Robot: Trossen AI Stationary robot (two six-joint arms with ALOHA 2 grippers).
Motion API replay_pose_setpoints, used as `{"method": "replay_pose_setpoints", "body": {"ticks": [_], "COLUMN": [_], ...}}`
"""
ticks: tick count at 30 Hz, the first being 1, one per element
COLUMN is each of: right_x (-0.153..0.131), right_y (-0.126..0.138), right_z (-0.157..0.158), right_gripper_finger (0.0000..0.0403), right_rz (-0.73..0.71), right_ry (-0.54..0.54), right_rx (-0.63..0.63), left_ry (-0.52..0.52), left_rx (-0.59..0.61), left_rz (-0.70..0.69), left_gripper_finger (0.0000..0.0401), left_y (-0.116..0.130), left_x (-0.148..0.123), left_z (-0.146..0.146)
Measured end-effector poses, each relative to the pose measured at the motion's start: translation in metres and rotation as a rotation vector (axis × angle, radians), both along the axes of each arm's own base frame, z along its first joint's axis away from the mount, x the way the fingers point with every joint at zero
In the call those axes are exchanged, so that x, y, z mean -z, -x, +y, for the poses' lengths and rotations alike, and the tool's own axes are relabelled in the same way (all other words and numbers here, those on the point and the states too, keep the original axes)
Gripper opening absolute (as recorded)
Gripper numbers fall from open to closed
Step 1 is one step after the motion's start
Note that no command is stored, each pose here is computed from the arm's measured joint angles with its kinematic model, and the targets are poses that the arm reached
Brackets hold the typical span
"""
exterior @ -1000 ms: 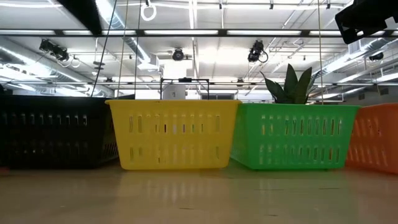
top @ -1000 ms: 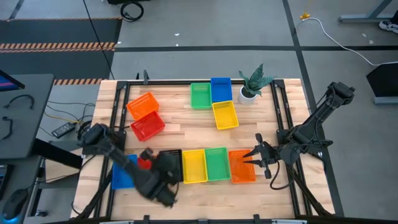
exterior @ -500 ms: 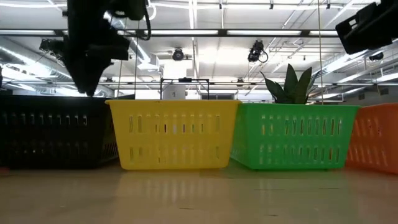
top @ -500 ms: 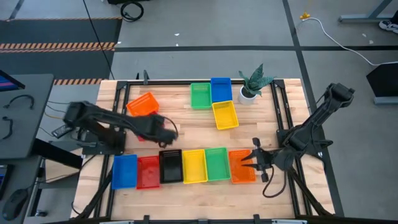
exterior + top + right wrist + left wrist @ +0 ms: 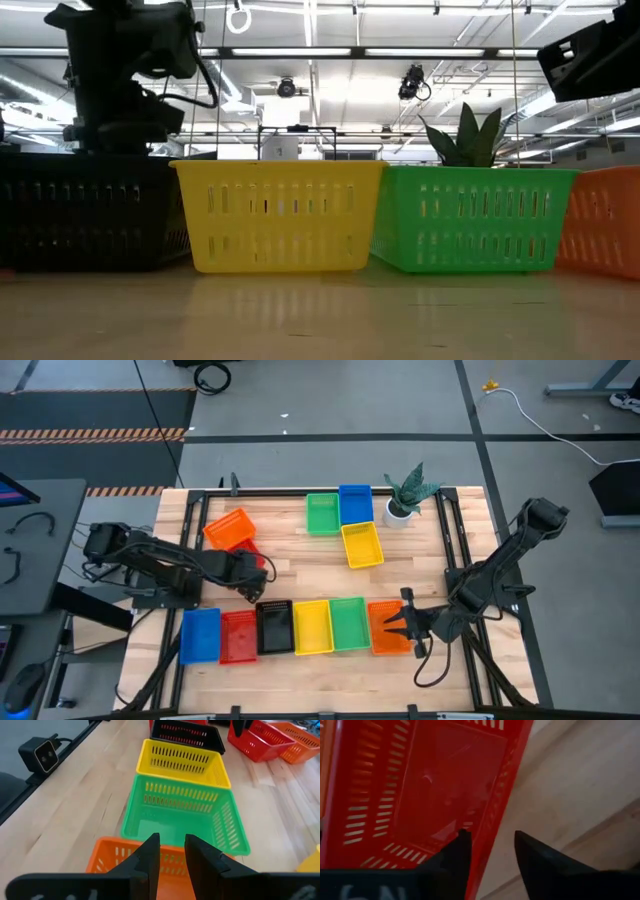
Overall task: Stack baskets by color
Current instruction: Stack the top red bin on top of the red bin
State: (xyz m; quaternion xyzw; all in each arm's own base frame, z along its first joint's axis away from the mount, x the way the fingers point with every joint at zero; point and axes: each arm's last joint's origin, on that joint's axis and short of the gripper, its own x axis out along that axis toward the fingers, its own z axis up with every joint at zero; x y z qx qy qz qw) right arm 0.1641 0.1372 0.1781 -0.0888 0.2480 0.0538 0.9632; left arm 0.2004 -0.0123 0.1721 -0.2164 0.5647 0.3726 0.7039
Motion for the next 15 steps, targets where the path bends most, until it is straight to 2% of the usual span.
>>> {"method": "replay_pose_setpoints", "body": {"ticks": [8,12,15], "right_x": [-0.001,-0.001,-0.001], "right_y": [-0.001,-0.001,-0.001], "right_z": [0.001,0.001,0.001], "right_gripper_finger": [0.0096,0.0096,0.0096], "right_rz": [-0.011,-0.013,-0.013], "right_ry": [0.008,0.005,0.003], "right_rx": [-0.010,-0.009,-0.008], "left_ry": [0.024,0.020,-0.017], "left_rx": [-0.007,-0.069,-0.082], "left_rz": [0.003,-0.126,-0.288], "left_gripper_finger": [0.0018,0.0017,0.0016], "left_y": [-0.003,-0.021,-0.041], "left_x": [-0.003,-0.031,-0.069], "left_z": [-0.001,-0.007,-0.020]}}
